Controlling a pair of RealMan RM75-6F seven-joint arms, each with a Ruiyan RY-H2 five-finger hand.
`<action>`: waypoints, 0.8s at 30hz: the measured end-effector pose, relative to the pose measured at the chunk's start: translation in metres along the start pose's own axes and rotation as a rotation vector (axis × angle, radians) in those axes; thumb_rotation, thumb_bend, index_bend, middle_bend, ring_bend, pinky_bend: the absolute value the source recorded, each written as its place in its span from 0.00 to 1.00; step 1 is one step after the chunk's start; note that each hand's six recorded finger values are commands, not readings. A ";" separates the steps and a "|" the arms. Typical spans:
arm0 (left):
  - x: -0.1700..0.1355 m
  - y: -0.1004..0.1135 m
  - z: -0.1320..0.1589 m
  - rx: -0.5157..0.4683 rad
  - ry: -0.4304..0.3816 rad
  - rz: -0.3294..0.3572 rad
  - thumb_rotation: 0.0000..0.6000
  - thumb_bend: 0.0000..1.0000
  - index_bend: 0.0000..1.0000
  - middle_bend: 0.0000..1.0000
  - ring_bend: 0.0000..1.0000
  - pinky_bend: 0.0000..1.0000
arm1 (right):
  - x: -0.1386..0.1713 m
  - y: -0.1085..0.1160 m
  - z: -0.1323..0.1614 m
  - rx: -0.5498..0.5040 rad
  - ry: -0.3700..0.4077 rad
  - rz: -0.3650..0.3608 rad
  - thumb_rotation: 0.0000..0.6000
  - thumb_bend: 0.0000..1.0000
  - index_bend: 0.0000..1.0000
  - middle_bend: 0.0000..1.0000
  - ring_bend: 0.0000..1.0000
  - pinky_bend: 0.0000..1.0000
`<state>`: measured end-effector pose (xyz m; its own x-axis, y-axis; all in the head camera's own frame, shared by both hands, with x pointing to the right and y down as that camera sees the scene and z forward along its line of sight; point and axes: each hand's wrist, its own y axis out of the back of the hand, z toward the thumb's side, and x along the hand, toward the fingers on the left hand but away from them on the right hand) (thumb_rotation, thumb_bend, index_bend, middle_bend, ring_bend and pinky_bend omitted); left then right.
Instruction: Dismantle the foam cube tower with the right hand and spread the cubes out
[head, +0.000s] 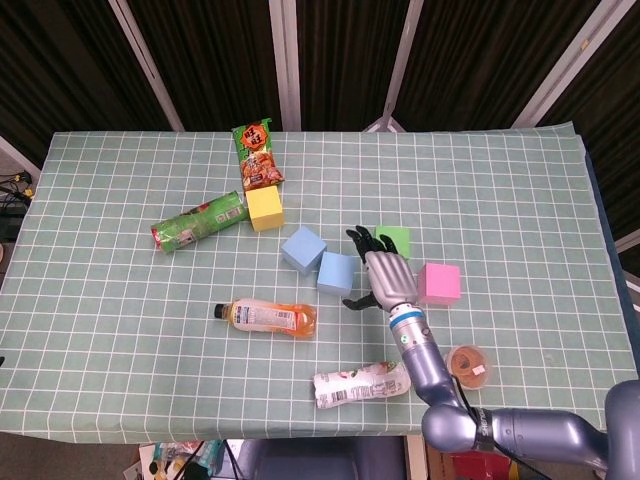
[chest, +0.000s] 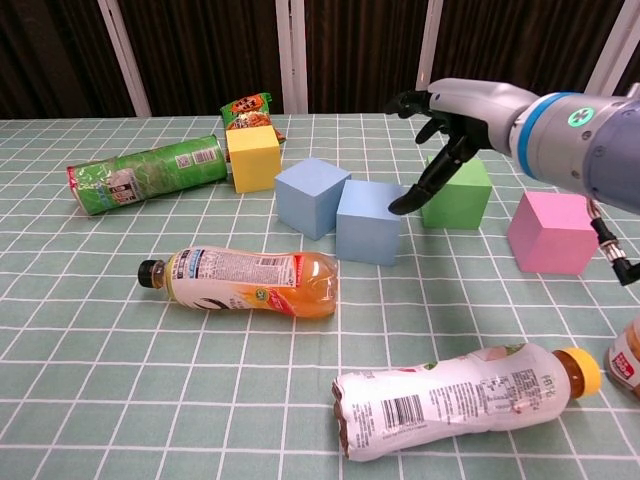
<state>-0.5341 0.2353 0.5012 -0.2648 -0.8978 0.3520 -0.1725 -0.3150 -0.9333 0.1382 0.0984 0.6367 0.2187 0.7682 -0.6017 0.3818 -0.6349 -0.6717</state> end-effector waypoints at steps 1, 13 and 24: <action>0.000 0.000 0.000 0.000 0.001 0.001 1.00 0.15 0.19 0.00 0.00 0.00 | -0.002 -0.001 0.002 0.003 -0.002 -0.001 1.00 0.06 0.17 0.11 0.20 0.00; -0.003 0.007 -0.006 -0.003 0.018 0.021 1.00 0.15 0.19 0.00 0.00 0.00 | -0.022 -0.022 0.008 0.073 -0.047 0.029 1.00 0.06 0.19 0.12 0.21 0.00; -0.002 0.006 -0.006 0.005 0.027 0.023 1.00 0.15 0.19 0.00 0.00 0.00 | -0.040 -0.039 0.001 0.128 -0.079 0.049 1.00 0.06 0.20 0.12 0.22 0.00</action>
<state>-0.5405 0.2374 0.4954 -0.2942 -0.8960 0.3326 -0.1617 -0.2963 -0.9413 0.1136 0.0919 0.6866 0.1614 0.7301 -0.6640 0.2541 -0.6809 -0.6869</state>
